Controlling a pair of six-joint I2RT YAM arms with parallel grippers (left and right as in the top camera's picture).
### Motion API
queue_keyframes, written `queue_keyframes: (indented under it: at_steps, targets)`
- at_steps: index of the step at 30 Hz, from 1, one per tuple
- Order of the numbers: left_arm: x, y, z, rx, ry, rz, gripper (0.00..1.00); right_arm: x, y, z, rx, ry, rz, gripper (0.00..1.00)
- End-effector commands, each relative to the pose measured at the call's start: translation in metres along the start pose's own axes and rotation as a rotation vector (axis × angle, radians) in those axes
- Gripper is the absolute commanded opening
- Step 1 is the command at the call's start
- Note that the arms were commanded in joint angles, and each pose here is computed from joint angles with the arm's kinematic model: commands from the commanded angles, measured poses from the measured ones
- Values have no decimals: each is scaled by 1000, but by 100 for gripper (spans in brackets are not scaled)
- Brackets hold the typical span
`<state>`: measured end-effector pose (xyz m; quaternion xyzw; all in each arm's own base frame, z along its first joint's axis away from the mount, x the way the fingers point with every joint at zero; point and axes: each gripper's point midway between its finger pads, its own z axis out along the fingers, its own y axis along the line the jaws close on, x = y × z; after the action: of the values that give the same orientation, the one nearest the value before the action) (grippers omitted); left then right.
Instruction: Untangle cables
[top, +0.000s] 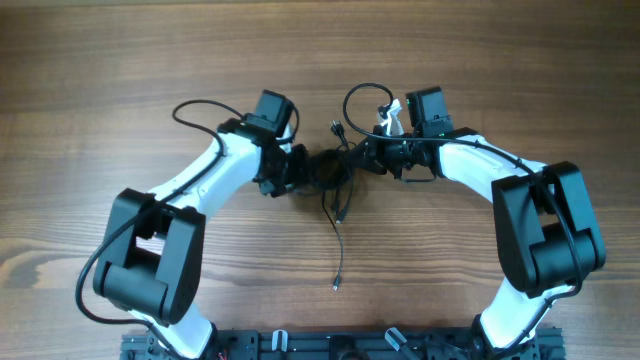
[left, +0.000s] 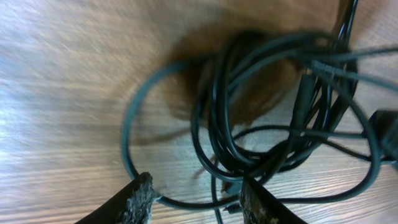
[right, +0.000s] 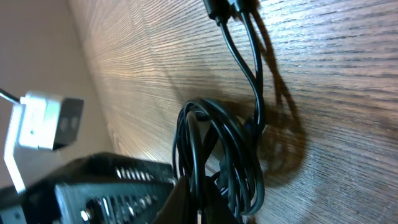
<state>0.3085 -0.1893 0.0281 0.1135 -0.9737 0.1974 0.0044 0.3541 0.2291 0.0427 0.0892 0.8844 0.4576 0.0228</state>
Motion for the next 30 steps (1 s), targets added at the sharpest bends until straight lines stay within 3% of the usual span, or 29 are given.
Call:
queue_keyframes:
  at_steps: [1, 10, 12, 15, 21, 24, 27, 30]
  targets:
    - [13, -5, 10, -35, 2, -32, 49, -6, 11, -5, 2, -32, -53, 4]
    - [28, -4, 16, -127, -11, 32, 56, -6, 11, -5, 4, -30, -50, 4]
    - [29, -5, 16, -121, -5, 39, 64, -5, 10, -5, 7, -27, -47, 4]
    - [34, -14, 12, -54, 37, 26, 64, -5, 7, -5, 20, -28, -38, 4]
    - [13, -1, 1, -31, 5, -159, 66, -5, 7, -5, 23, -30, -37, 4]
    - [9, -2, 2, -22, -6, -197, 72, -5, 7, -5, 23, -30, -37, 4]
    - [18, -4, 12, -47, 15, -189, 70, -5, 7, -5, 23, -30, -38, 4]
    - [26, 0, 23, -101, 11, -216, 59, -5, 7, -5, 23, -30, -37, 4]
